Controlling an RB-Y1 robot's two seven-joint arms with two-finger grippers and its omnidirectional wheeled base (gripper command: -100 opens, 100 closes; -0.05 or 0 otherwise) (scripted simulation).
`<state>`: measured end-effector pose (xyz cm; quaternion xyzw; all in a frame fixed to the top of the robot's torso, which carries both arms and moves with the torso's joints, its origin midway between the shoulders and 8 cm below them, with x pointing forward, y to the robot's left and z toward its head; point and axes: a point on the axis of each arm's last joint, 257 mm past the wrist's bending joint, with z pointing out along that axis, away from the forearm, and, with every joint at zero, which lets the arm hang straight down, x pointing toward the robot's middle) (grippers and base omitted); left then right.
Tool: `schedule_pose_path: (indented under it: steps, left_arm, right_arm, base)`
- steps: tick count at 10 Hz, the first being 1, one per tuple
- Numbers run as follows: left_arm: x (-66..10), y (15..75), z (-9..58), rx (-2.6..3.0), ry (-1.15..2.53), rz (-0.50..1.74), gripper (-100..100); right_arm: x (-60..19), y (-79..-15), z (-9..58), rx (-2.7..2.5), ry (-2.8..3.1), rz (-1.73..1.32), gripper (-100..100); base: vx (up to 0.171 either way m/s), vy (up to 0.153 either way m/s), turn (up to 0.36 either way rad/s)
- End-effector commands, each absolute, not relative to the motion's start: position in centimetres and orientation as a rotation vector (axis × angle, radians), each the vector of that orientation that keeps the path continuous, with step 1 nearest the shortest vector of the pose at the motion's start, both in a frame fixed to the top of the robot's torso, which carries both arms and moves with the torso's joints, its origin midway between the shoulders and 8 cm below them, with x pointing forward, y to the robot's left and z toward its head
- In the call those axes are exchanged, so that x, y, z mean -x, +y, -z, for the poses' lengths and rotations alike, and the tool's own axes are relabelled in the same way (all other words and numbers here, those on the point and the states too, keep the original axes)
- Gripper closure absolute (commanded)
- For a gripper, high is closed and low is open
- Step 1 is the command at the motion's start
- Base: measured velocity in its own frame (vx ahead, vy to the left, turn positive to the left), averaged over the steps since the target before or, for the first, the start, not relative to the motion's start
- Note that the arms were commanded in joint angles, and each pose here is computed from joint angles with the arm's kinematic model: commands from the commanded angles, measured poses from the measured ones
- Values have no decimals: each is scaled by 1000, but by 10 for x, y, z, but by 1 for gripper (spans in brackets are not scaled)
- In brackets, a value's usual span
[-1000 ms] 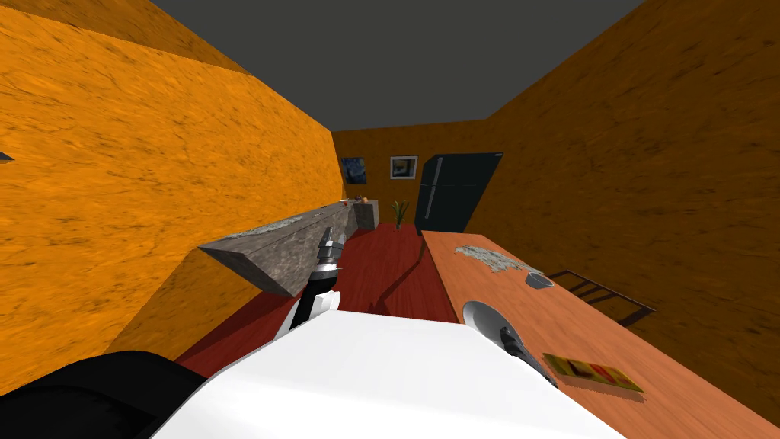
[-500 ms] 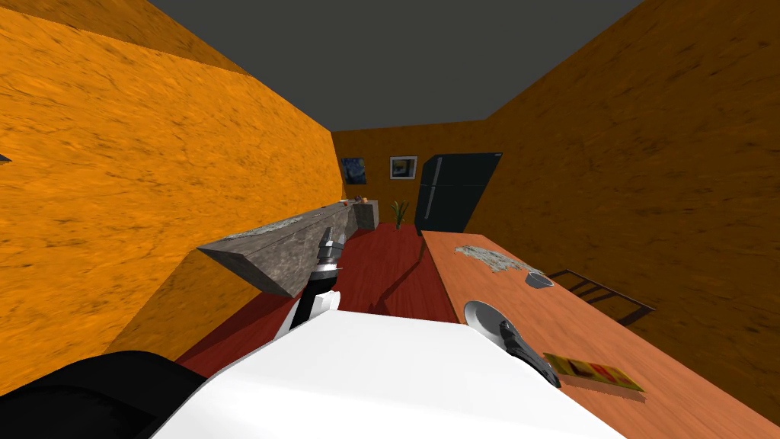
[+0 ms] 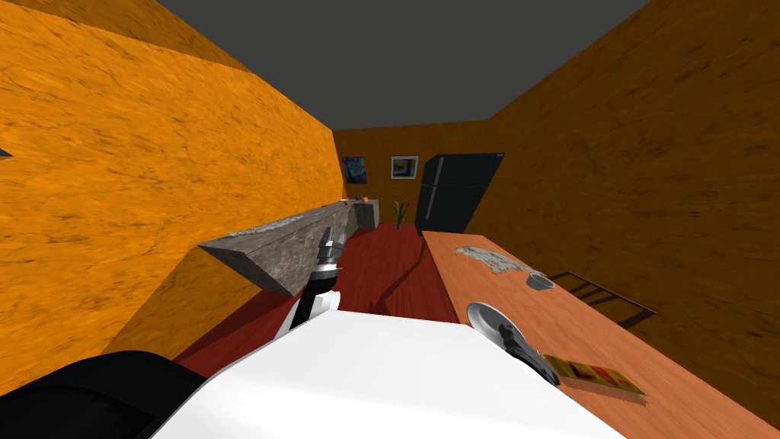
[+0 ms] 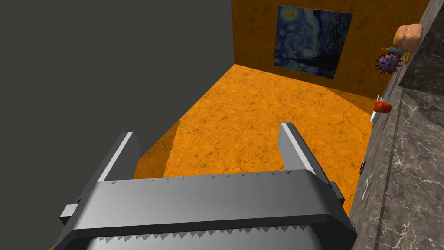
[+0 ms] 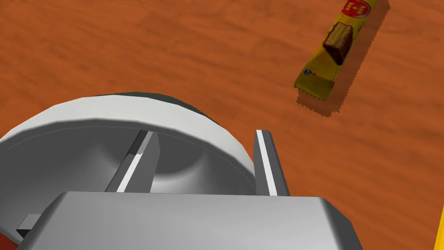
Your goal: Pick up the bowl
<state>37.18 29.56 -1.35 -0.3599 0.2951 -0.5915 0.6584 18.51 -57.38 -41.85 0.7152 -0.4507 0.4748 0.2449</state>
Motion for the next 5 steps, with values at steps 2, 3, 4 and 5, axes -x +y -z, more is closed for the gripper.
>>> schedule_pose_path:
  steps: [2, 3, 4, 5]
  left_arm:
    - [-372, 296, 14, 815, 668, 1339, 0]
    - [-372, 296, 14, 815, 668, 1339, 0]
    - [-372, 296, 14, 815, 668, 1339, 0]
    - [-372, 296, 14, 815, 668, 1339, 0]
  right_arm:
    - [-185, -574, 418, -1953, -1229, -1297, 100]
    - [-185, -574, 418, -1954, -1227, -1297, 0]
    - [-185, -573, 418, -1954, -1227, -1296, 100]
    - [-185, -573, 419, -1955, -1226, -1296, 0]
  base:
    - [0, 0, 0]
    - [0, 0, 0]
    - [0, 0, 0]
    - [0, 0, 0]
